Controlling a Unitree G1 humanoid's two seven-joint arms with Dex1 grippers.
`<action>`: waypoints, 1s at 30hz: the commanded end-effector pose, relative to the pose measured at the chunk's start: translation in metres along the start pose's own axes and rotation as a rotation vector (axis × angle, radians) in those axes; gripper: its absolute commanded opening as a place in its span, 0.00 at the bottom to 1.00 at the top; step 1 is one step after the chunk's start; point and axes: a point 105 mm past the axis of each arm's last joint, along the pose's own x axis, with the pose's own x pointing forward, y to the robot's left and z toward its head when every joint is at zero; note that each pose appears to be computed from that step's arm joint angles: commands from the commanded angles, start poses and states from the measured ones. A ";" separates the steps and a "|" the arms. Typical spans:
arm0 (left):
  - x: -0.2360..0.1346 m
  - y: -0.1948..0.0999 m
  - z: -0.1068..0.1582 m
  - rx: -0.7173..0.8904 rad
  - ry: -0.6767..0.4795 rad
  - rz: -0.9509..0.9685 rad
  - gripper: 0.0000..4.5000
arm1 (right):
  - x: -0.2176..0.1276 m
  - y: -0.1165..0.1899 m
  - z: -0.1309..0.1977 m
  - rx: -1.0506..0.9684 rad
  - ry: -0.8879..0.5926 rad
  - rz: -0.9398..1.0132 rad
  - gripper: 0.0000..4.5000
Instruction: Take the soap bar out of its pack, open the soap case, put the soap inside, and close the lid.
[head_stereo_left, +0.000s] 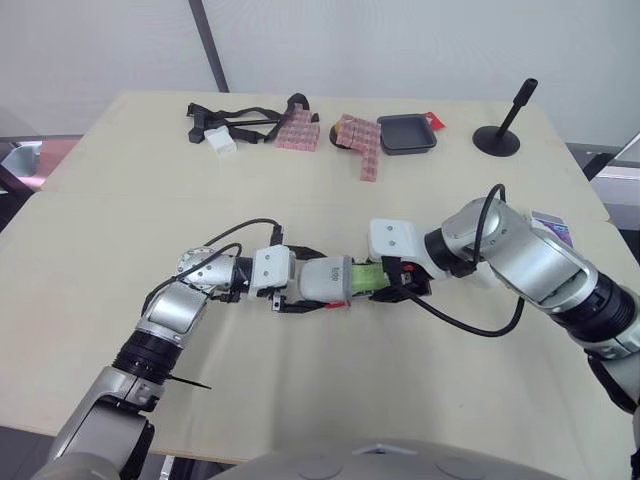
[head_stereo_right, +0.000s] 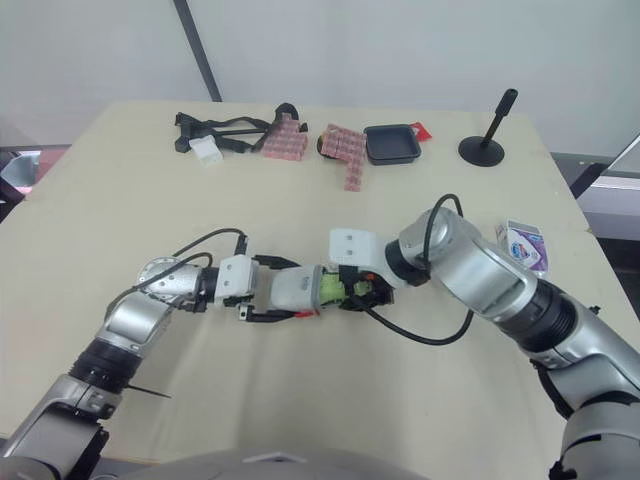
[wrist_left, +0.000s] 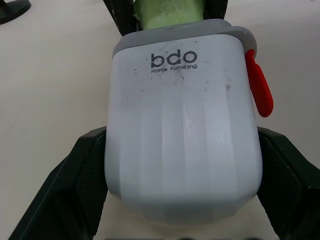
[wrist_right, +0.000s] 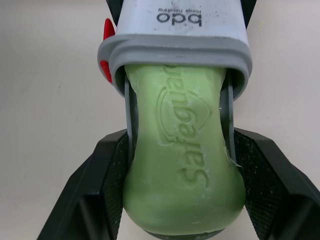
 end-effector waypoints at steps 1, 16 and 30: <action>0.004 0.007 0.013 0.048 -0.032 0.024 0.77 | -0.006 -0.006 0.006 -0.041 0.014 -0.033 0.57; 0.014 0.010 0.015 0.031 -0.051 0.050 0.77 | -0.011 -0.008 0.011 0.011 -0.004 -0.063 0.99; 0.013 0.009 0.014 0.033 -0.044 0.045 0.77 | -0.032 -0.008 -0.008 0.019 -0.027 -0.118 0.99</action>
